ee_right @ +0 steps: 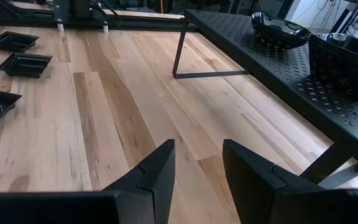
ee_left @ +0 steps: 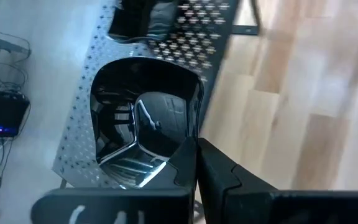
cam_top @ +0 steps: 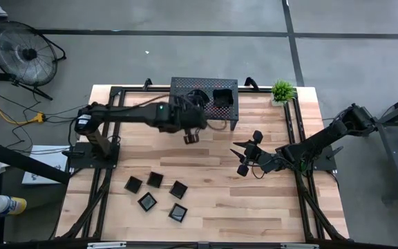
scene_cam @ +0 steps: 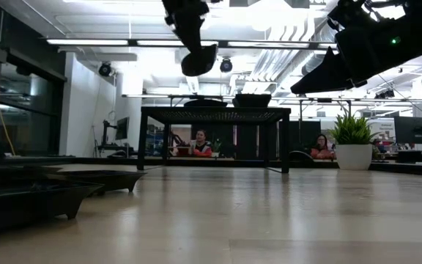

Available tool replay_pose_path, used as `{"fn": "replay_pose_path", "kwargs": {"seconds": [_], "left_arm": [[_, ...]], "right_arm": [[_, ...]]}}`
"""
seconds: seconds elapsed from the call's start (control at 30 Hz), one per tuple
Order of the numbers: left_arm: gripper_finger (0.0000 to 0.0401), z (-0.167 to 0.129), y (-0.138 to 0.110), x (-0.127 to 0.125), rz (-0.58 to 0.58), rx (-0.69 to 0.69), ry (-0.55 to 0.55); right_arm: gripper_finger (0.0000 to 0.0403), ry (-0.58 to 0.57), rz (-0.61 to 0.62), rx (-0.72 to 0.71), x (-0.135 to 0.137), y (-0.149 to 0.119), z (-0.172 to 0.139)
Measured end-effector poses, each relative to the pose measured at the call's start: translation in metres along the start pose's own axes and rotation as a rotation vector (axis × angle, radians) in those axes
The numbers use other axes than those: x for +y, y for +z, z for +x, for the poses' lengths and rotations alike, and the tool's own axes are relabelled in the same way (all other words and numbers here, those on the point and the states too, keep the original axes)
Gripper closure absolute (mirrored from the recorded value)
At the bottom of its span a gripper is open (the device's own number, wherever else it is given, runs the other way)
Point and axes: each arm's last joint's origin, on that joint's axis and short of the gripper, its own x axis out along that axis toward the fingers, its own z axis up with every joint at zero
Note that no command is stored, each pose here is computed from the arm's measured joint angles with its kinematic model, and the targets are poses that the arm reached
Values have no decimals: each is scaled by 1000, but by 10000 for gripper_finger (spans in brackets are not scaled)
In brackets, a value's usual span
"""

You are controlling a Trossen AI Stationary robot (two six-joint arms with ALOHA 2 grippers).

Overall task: Pick & Place Mini shaped plates
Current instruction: Stack the black leaf shaped plate on top of the black leaf shaped plates on the shelf

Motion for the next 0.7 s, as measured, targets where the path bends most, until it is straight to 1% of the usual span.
{"fn": "replay_pose_path", "kwargs": {"seconds": [0.23,0.43,0.57,0.7], "left_arm": [[400,22,5,34,-25,-29,-41],[400,34,4,58,-71,-19,-24],[400,45,4,64,-93,-14,-13],[400,60,7,63,-105,-15,-26]], "right_arm": [[273,0,0,0,0,0,0],[273,0,0,0,0,0,0],[273,-1,0,0,0,0,0],[273,-1,1,1,0,0,0]]}}
